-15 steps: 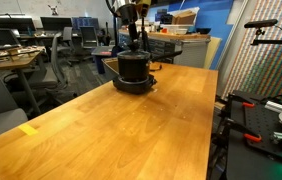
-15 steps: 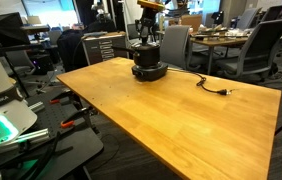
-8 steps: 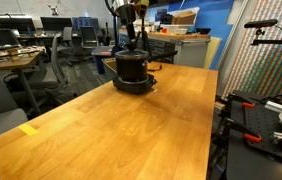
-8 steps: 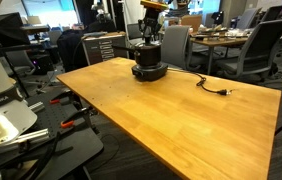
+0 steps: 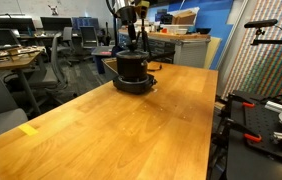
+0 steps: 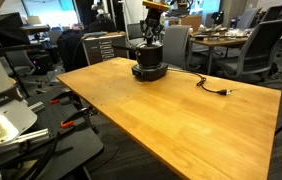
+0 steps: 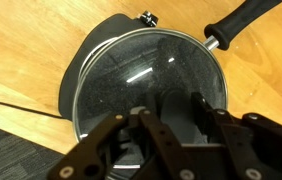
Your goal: Put the pot on the stove, cover it with the lid then turn the stove on
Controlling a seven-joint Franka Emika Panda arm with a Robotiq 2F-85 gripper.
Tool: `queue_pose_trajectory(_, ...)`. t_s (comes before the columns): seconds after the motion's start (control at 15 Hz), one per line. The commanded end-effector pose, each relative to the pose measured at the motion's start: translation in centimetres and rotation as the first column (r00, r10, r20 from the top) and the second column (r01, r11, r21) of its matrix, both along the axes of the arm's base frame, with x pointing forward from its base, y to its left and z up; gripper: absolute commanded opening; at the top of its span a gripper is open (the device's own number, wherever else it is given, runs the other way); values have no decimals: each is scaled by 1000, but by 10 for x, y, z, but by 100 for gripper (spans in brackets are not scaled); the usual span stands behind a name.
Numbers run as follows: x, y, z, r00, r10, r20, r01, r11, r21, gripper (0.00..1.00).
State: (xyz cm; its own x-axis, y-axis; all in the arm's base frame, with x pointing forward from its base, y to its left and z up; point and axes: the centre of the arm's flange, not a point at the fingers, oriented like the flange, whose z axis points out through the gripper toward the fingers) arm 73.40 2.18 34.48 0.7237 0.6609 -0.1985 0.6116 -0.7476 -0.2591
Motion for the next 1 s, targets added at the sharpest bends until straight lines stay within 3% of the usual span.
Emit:
queue_pose_trajectory(0.0,4,2,4,996,58,-63,-58,998,7,29)
queue_pose_trajectory(0.07,0,5,5,994,77,-83,-77,997,3,65)
queue_pose_trajectory(0.13,-3,7,5,991,94,-100,-94,996,4,65)
queue_pose_trajectory(0.27,-10,10,5,982,125,-140,-127,992,-5,79)
queue_pose_trajectory(0.33,-14,11,4,979,137,-150,-141,990,-13,38)
queue_pose_trajectory(0.4,-16,11,3,976,146,-162,-151,988,-19,43)
queue_pose_trajectory(0.47,-18,11,2,973,154,-172,-160,987,-24,85)
queue_pose_trajectory(0.73,-26,10,20,970,170,-171,-181,982,-50,100)
queue_pose_trajectory(0.93,-40,-2,56,985,125,-123,-136,987,-87,100)
